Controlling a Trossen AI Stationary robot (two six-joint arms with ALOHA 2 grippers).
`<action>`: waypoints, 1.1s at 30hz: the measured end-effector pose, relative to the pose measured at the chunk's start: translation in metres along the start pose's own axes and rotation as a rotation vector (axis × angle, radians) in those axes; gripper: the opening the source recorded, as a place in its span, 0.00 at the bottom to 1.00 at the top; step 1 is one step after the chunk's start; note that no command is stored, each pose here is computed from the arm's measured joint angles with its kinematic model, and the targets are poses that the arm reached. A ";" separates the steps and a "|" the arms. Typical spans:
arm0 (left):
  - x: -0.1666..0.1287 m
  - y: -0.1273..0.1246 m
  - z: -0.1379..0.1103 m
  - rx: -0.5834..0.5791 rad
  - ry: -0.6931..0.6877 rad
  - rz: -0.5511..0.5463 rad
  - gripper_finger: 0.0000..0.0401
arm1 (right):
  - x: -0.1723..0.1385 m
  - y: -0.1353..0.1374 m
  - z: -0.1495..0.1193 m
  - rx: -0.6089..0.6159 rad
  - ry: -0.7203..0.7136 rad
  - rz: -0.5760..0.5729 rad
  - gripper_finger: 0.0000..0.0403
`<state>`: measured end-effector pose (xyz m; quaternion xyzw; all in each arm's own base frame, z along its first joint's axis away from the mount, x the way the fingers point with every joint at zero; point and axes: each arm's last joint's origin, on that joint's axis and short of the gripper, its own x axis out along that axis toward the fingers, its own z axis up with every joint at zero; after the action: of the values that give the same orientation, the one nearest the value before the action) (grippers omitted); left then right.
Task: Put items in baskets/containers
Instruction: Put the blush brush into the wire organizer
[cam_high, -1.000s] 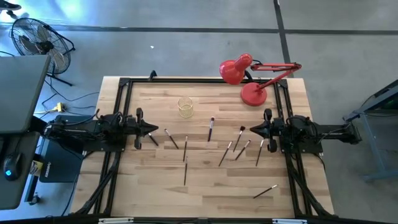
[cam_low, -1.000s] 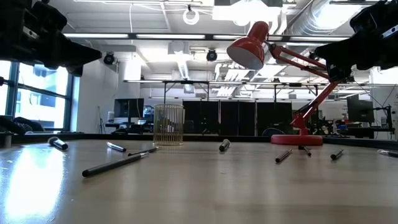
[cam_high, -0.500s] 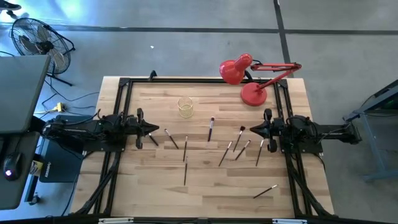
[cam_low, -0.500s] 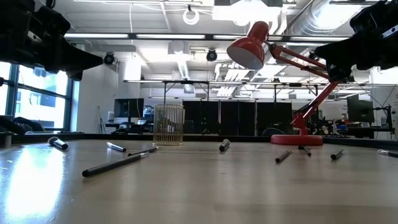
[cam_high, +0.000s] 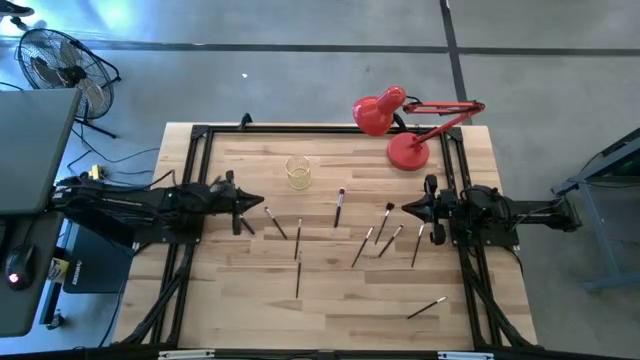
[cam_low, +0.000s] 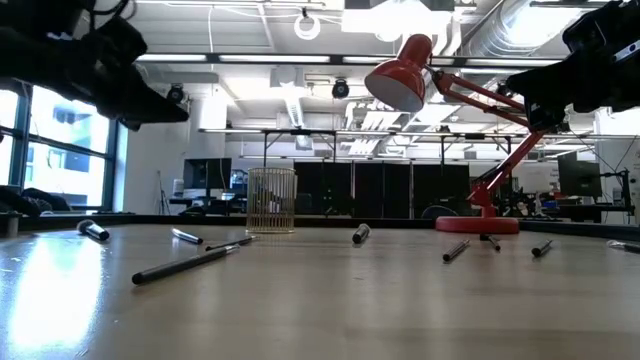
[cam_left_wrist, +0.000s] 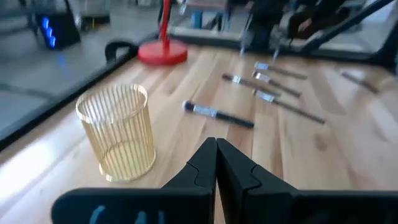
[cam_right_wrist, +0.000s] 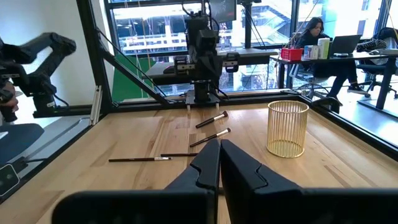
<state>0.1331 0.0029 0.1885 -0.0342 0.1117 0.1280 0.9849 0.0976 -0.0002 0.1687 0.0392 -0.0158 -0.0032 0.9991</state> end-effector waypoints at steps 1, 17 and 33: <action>0.003 -0.001 0.003 0.002 0.018 0.002 0.00 | 0.000 0.000 0.000 0.000 -0.001 0.000 0.02; 0.078 -0.027 0.044 0.010 0.222 0.065 0.00 | 0.000 0.000 0.000 0.000 -0.003 -0.002 0.02; 0.067 -0.026 0.044 0.000 0.184 -0.042 0.00 | 0.019 0.007 0.030 0.099 0.091 -0.116 0.00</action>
<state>0.2122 -0.0021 0.2168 -0.0480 0.2011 0.1035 0.9729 0.1161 0.0042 0.1996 0.0894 0.0318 -0.0583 0.9938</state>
